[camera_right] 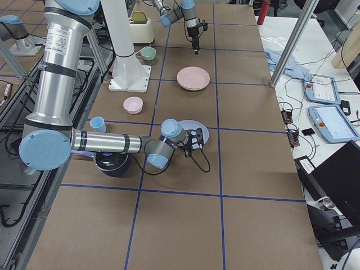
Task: Stack three plates with pink and blue
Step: 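Lift the light blue plate with the right gripper while the left gripper withdraws, then lower the light blue plate onto the pink plate and open the right gripper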
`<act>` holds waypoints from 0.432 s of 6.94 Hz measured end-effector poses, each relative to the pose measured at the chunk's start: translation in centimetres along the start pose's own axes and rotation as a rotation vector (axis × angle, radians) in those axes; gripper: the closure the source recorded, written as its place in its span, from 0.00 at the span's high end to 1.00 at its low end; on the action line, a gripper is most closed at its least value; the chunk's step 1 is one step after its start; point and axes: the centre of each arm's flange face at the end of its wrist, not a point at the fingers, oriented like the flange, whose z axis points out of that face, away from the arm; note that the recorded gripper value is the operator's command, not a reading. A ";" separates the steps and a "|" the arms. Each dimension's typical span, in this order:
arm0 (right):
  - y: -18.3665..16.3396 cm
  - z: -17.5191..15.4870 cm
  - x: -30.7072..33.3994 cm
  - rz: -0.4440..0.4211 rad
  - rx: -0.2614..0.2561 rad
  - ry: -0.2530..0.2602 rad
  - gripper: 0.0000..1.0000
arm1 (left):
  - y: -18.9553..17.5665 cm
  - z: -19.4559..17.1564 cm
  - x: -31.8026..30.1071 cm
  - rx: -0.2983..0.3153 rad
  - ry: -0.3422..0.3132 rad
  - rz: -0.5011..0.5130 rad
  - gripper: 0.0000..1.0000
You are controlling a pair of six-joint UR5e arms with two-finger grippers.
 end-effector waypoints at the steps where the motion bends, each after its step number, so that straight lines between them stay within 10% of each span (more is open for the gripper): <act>1: -3.1 -0.5 -4.1 0.062 0.030 -0.064 0.00 | -0.2 -0.5 -0.5 0.003 -0.003 0.014 1.00; 3: -9.6 -0.3 -13.5 0.186 0.063 -0.156 0.00 | -1.4 -4.9 -4.1 -0.016 -0.050 0.125 1.00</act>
